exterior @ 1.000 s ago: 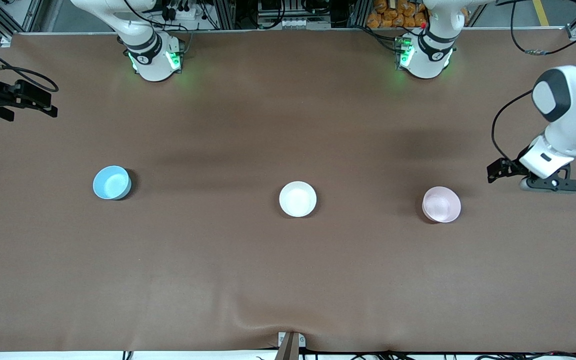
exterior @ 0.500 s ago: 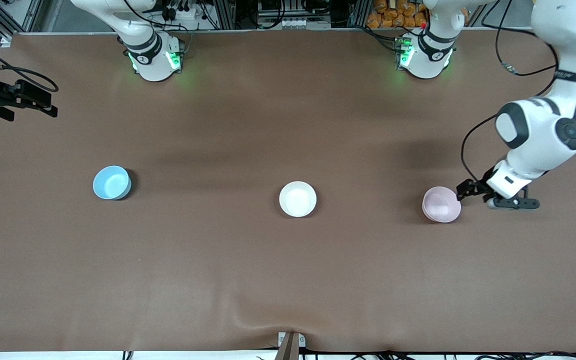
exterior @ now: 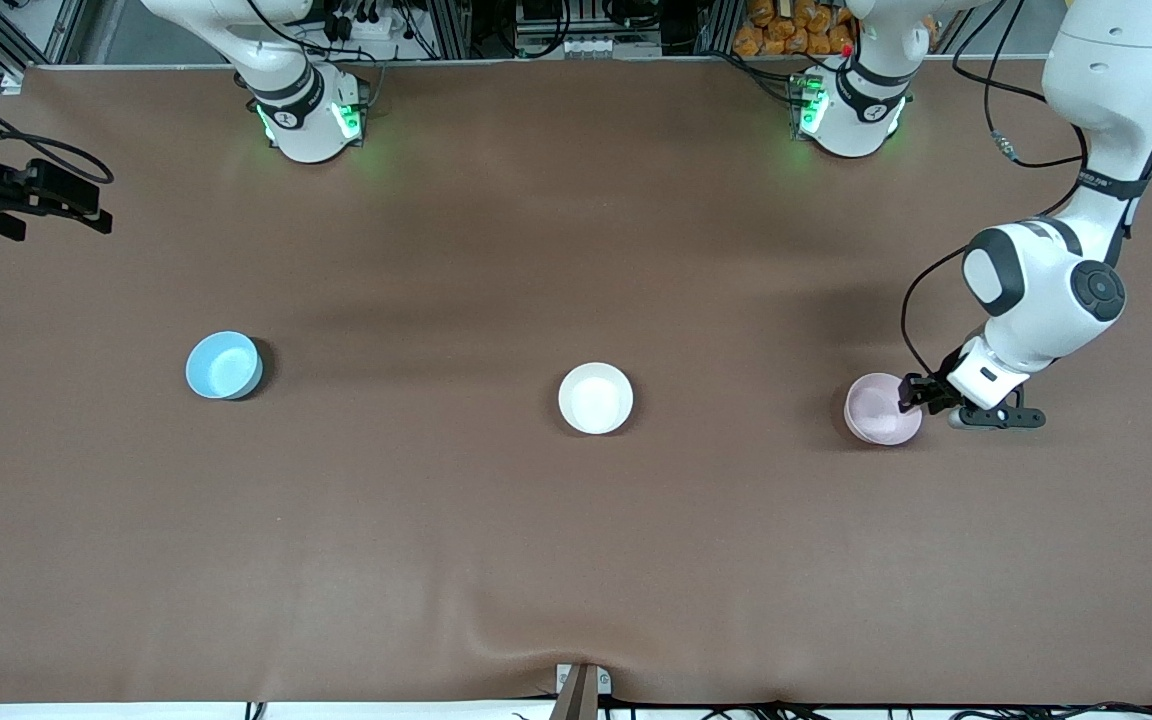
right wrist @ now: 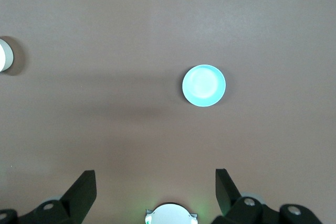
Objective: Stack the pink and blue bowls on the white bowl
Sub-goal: 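Close the left gripper on the pink bowl's rim, then carry the pink bowl with the left gripper over the white bowl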
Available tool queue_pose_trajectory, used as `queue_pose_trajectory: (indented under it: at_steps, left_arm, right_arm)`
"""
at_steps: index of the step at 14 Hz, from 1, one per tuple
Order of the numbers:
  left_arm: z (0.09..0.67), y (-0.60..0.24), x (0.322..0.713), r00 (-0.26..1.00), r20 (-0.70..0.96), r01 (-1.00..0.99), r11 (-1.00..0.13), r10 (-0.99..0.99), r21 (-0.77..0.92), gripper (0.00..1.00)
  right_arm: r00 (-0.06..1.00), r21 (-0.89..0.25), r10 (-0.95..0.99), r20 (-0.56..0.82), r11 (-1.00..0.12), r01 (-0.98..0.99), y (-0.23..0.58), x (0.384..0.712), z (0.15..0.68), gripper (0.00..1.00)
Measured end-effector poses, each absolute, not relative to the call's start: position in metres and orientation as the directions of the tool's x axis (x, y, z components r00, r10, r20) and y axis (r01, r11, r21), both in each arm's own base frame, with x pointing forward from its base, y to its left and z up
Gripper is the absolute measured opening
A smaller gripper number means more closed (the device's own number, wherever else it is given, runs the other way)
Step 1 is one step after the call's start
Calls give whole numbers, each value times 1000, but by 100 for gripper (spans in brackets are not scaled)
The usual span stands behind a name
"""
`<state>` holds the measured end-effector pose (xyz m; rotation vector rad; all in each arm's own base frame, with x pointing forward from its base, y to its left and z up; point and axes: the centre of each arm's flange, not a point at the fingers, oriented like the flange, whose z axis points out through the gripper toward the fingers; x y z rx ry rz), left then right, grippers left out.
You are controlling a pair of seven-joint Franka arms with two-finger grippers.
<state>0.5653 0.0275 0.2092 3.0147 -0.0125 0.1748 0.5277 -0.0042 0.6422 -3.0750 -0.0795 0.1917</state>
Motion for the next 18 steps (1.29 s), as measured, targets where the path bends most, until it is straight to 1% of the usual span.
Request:
queue_pose_trajectory:
  at_steps: [1,3,4,5,9,12,18]
  left_arm:
    - [205,27,564,994,110,-14,-992,-1,122,47]
    - [199,27,563,995,99,-13,-992,-1,124,25]
    - [198,26,563,995,98,-14,-992,-2,125,12]
    - [200,23,565,994,105,-20,-992,-6,127,4]
    - [228,-13,577,990,124,-86,-985,-67,153,3]
    - [271,-62,587,992,86,-112,-974,-96,198,3]
    - [336,-198,579,999,32,1,-956,11,294,3]
  right_arm:
    - [991,-63,55,-122,-997,48,-4,528,642,100]
    - [991,-63,55,-122,-997,48,-4,528,642,100]
    - [991,-63,55,-122,-997,48,-4,528,642,100]
    - [991,-63,55,-122,-997,48,-4,528,642,100]
    - [991,-63,55,-123,-997,48,-4,528,642,100]
    - [991,-63,55,-123,-997,48,-4,528,642,100]
    - [991,-63,55,-124,-997,47,-4,528,642,100]
